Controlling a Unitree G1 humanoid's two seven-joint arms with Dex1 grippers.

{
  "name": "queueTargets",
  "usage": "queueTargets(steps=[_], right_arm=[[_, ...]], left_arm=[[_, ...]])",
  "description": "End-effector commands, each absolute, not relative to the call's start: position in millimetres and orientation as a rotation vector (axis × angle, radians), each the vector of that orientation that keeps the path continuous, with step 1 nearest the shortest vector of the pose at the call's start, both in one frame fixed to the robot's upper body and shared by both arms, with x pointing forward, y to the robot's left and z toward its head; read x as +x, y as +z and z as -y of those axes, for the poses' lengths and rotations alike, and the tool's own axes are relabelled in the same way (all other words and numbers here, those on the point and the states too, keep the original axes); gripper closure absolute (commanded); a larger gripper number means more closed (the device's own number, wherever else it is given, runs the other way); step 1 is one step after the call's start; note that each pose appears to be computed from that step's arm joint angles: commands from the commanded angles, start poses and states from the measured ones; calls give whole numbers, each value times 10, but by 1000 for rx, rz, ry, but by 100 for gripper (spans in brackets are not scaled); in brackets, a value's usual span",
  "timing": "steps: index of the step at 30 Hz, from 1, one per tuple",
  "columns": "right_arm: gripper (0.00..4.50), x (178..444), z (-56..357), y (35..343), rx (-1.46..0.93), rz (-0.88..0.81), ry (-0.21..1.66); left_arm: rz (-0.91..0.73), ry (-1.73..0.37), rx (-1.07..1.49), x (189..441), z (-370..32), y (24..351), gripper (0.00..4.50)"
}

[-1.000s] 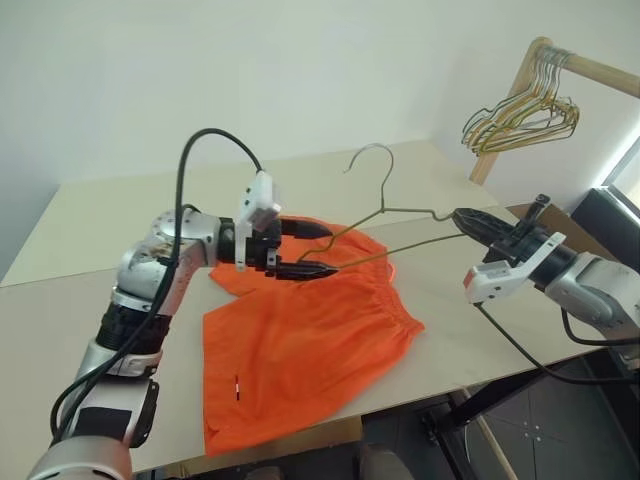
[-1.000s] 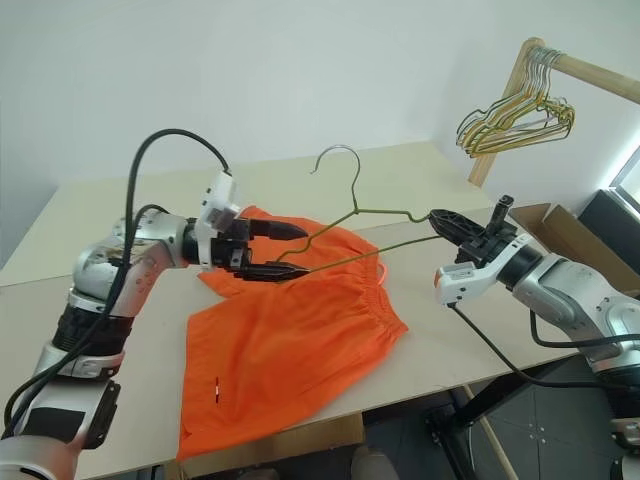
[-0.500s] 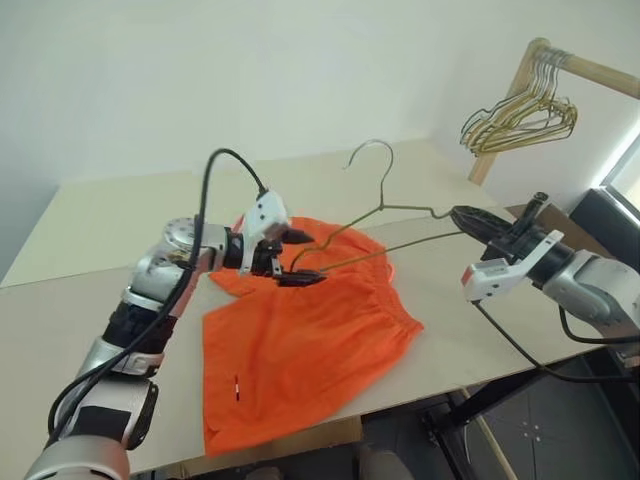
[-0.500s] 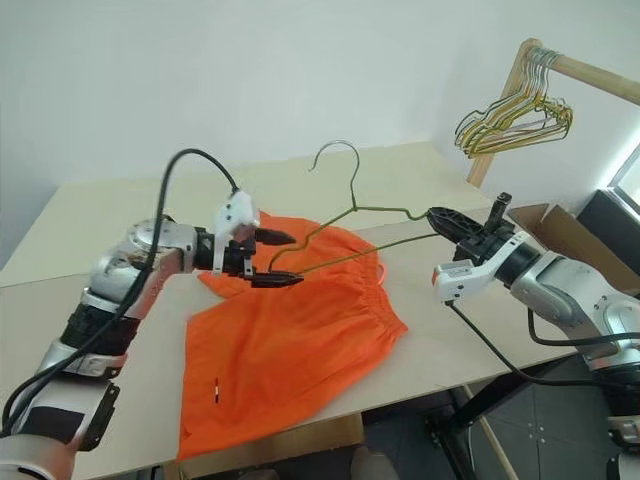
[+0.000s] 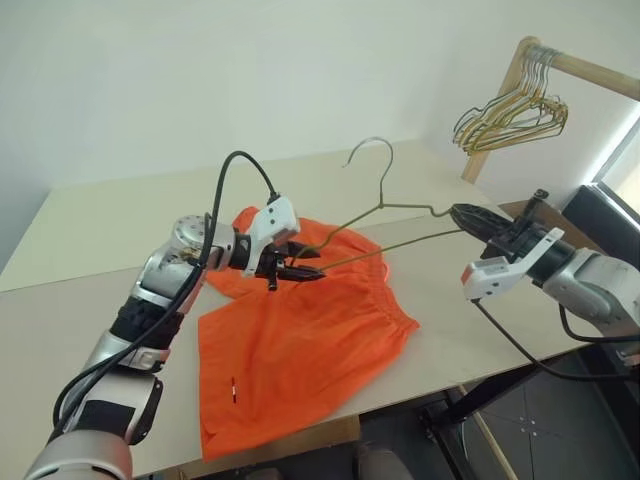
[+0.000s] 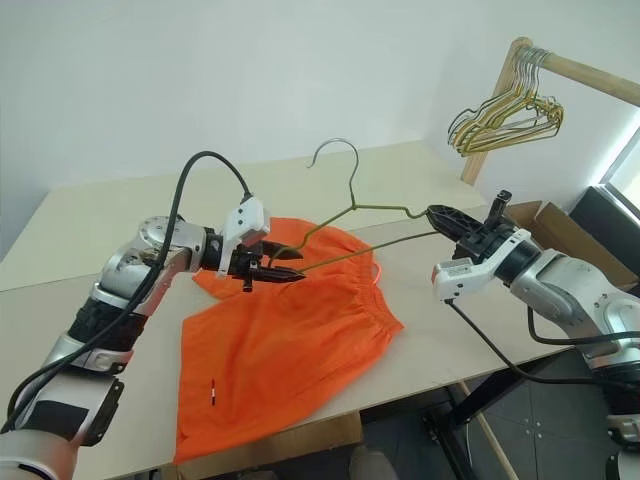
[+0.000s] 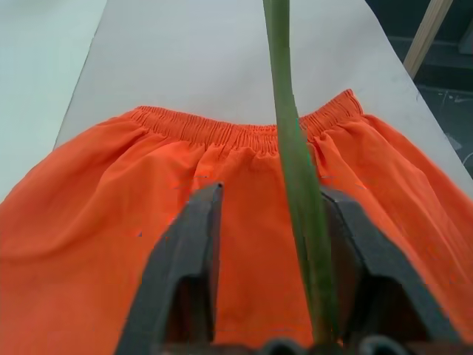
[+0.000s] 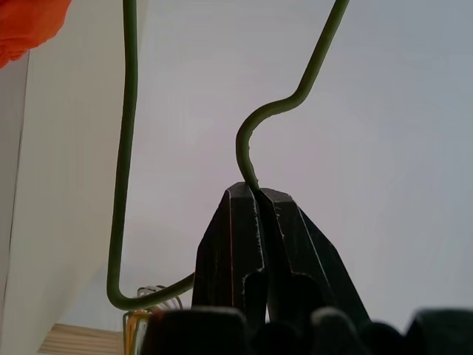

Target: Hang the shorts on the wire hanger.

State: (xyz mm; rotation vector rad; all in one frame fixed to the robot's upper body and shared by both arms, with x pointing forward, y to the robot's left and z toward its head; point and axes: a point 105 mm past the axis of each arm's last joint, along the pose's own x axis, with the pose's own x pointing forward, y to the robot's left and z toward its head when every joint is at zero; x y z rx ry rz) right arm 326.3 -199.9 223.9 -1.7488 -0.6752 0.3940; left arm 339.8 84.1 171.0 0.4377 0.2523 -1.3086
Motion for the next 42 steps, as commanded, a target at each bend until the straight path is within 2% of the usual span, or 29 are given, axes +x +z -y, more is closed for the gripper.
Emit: queueTargets(steps=[1,3,13,16,21,27,33,36,38,42], right_arm=[[450,3261,2011,2523,-1735,738,302],[450,3266,2007,2534,-1734,741,299],[450,3267,1996,2552,-1714,739,292],[375,3218,1960,2500,-1693,745,343],[206,3096,1865,2407,-1557,678,492],[3,2967,1912,2288,-1313,423,716],[3,2933,1852,2406,-823,22,909],[3,2948,1793,2474,-761,-127,1000],[3,2964,1748,2500,-758,-168,1036],[3,3025,1708,2356,-751,-342,1107]], left_arm=[[-236,-1324,471,3371,-834,1756,378],[-239,-1326,473,3368,-829,1748,442],[-242,-1304,484,3397,-836,1737,447],[-236,-1278,478,3434,-845,1762,450],[-235,-1235,484,3497,-880,1765,450],[-231,-1192,539,3536,-968,1746,450],[-197,-1204,713,3484,-1081,1684,450],[-173,-1211,741,3468,-1096,1735,450],[-161,-1211,745,3464,-1097,1768,450],[-145,-1221,741,3419,-1088,1804,450]])
